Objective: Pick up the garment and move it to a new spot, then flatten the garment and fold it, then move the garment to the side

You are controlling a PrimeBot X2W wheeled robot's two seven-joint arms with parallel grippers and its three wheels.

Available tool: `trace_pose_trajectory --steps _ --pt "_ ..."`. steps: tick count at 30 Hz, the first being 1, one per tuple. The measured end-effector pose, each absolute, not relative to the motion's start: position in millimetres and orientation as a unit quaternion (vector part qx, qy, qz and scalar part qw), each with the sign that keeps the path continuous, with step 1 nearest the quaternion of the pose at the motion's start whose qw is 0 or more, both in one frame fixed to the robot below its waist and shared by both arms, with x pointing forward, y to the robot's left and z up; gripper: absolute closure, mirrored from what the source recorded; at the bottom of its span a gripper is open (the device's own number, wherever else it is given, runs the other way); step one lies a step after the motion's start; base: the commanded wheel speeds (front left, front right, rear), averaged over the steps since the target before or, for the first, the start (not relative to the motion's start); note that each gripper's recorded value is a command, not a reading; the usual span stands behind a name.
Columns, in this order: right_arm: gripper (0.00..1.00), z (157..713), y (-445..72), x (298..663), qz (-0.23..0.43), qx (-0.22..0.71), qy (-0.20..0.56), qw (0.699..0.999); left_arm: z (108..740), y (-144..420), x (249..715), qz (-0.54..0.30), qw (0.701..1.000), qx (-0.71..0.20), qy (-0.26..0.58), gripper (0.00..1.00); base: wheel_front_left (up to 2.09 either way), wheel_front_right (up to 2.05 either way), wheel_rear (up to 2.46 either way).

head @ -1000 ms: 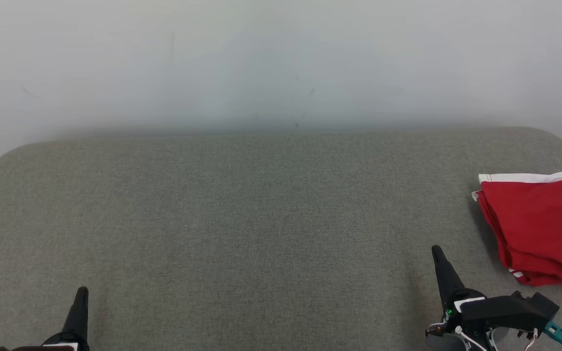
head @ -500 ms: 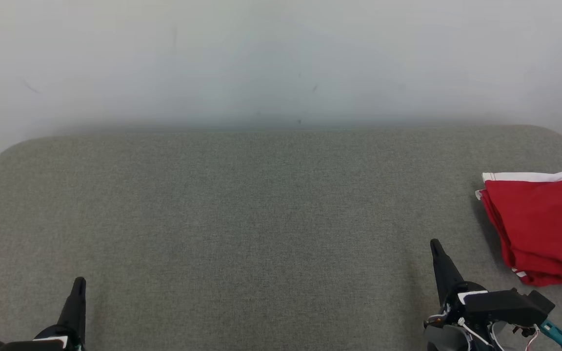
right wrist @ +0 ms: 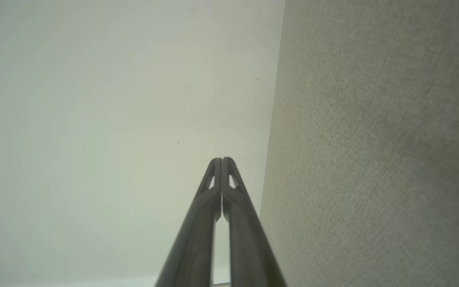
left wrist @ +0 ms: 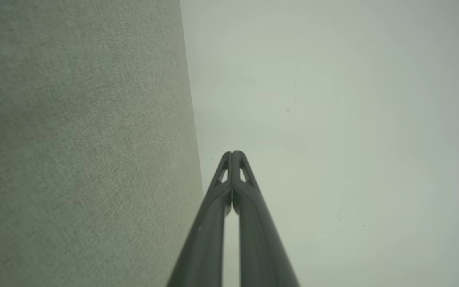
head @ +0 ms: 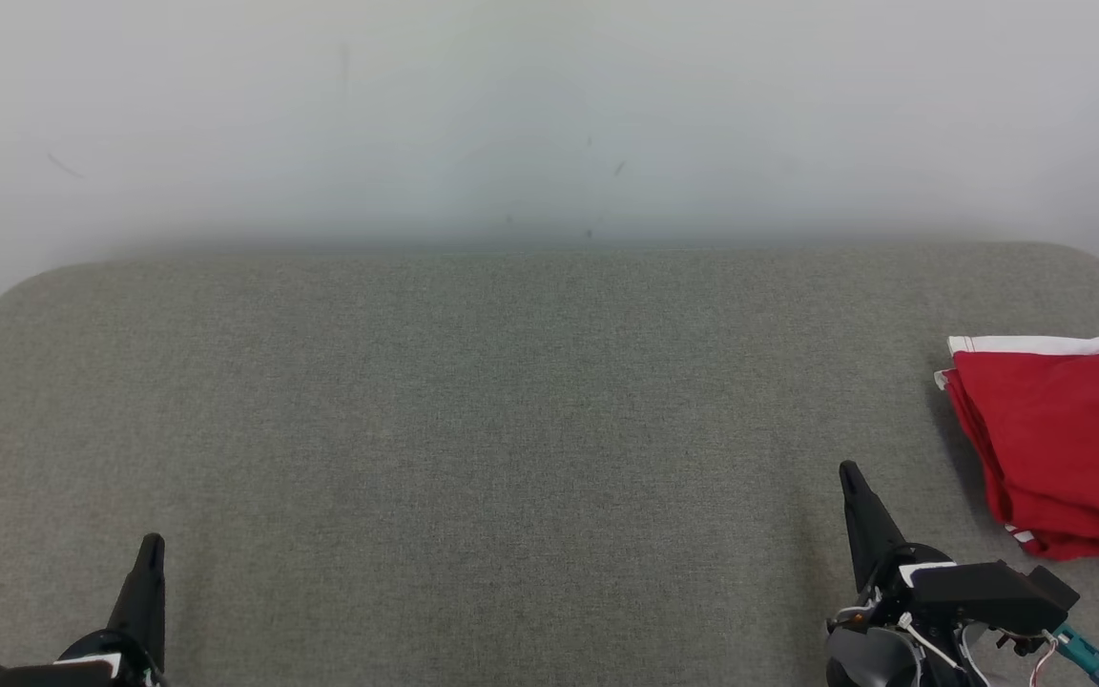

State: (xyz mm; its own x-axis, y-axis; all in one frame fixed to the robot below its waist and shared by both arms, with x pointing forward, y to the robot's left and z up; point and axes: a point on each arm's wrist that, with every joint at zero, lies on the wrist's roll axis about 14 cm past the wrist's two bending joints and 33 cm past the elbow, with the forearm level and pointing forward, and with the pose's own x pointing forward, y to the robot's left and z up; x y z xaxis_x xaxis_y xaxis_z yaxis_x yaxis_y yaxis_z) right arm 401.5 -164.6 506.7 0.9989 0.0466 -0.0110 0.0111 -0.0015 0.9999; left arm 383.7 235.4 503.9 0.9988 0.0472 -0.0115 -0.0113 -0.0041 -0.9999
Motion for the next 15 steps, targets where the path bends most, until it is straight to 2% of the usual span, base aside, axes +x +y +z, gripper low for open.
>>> trace_pose_trajectory --steps 15 --pt "1.00 506.8 -164.5 401.6 0.013 0.708 0.020 0.706 503.9 235.2 383.7 0.021 0.705 -0.708 -0.013 1.00 0.00 0.00 0.00"
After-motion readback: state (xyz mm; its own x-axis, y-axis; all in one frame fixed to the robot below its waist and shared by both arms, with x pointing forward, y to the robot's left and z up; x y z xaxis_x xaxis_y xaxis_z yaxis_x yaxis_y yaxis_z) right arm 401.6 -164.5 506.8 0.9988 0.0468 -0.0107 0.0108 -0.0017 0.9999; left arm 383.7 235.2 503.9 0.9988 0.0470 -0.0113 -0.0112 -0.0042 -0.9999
